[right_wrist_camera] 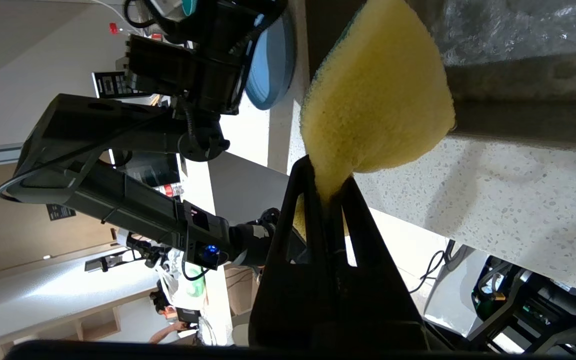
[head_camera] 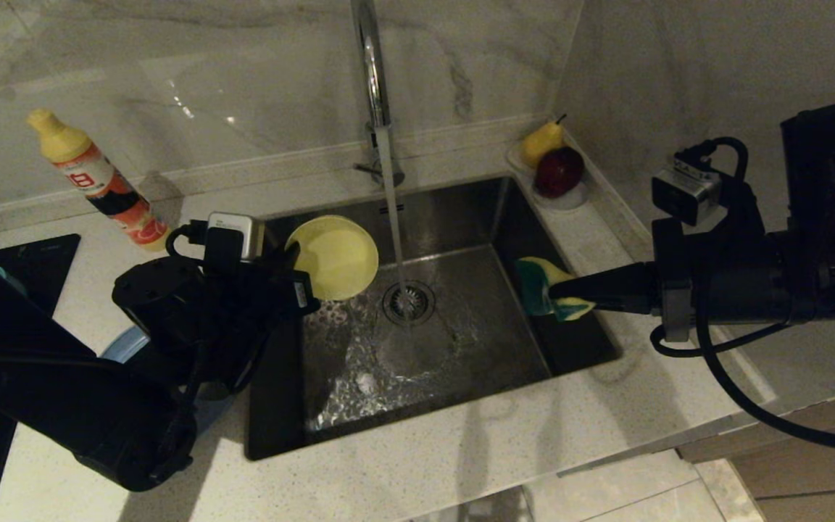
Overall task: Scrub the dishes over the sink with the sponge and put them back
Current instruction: Rinse the bowl, then place the bowl on the table
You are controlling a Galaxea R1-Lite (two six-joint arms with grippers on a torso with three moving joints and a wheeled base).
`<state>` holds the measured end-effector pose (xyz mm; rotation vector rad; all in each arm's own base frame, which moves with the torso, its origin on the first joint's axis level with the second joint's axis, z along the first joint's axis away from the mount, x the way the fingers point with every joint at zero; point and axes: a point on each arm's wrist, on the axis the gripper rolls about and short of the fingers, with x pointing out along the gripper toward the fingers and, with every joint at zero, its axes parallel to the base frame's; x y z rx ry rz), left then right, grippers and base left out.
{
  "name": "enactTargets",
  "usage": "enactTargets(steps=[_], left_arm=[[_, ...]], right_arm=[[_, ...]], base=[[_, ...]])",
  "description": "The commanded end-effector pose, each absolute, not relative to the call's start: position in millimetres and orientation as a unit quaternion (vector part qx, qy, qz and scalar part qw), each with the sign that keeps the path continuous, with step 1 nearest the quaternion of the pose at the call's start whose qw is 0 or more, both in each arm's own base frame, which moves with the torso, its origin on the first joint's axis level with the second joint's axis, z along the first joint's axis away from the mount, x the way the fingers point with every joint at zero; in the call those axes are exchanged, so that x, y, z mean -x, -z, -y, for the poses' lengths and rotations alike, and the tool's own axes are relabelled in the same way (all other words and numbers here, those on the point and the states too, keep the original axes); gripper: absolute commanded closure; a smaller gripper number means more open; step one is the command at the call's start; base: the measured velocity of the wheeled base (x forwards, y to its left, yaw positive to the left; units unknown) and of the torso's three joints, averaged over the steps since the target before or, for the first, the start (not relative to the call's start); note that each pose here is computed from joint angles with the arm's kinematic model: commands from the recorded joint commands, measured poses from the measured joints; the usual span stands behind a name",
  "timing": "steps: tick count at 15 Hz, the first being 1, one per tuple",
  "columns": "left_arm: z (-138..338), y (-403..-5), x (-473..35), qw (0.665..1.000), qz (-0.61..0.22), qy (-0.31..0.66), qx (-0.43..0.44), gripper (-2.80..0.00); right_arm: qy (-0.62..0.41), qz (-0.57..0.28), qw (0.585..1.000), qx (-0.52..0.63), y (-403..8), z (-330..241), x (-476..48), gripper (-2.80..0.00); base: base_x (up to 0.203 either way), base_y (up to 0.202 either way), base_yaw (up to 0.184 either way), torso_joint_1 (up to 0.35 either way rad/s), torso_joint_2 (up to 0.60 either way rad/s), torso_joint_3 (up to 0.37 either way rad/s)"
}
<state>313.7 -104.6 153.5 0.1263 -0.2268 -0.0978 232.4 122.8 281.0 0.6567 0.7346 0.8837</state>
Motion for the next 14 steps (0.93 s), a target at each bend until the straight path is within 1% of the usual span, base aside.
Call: enactTargets(steps=[1, 4, 14], left_arm=[[104, -159, -314, 0.989, 0.126, 0.045, -0.065, 0.0], [100, -175, -326, 0.984, 0.161, 0.027, -0.068, 0.0], [81, -208, -340, 0.967, 0.218, -0.031, -0.128, 0.0]], right_arm=[[-0.41, -0.345, 0.787, -0.306, -279, -123, -233, 0.0], [-0.409, -0.347, 0.786, -0.306, -278, -123, -232, 0.0], [-0.409, -0.347, 0.786, -0.306, -278, -123, -232, 0.0]], base=[[0.0, 0.0, 0.0, 0.0, 0.0, 0.0], [0.0, 0.0, 0.0, 0.0, 0.0, 0.0], [0.0, 0.0, 0.0, 0.0, 0.0, 0.0]])
